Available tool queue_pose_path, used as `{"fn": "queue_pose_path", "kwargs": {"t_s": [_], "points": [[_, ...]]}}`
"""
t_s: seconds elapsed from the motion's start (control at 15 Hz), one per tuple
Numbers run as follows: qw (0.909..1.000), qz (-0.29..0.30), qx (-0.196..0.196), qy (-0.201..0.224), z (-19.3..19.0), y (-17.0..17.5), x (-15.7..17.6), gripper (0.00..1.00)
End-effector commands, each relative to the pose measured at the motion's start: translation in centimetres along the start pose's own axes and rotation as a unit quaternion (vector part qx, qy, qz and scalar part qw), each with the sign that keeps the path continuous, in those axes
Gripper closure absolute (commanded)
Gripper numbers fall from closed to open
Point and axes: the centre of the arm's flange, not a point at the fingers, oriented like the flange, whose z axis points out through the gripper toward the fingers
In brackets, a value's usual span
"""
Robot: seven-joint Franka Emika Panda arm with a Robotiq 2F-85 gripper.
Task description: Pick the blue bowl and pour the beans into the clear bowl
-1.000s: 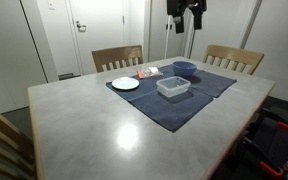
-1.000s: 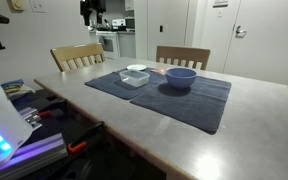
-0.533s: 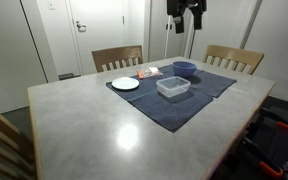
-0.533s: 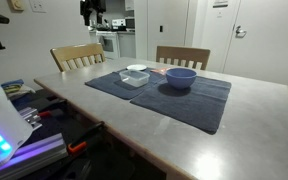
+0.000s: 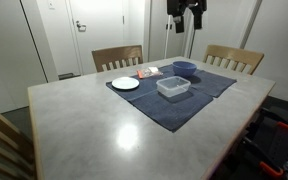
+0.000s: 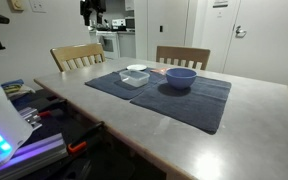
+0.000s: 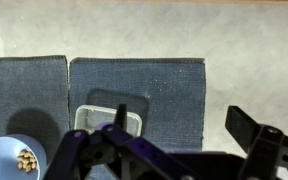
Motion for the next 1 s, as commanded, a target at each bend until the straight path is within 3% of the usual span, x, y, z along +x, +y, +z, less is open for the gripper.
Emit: {"fn": "queue_pose_path", "kwargs": {"t_s": [0.0, 0.4, 0.93], "points": [[1.0, -0.001, 0.0, 0.0, 0.1, -0.3, 0.6, 0.0], [0.9996, -0.016, -0.025, -0.001, 0.2, 2.0, 2.1, 0.0], [0.998, -0.039, -0.048, -0.006, 1.3, 8.5, 4.6, 0.0]]}}
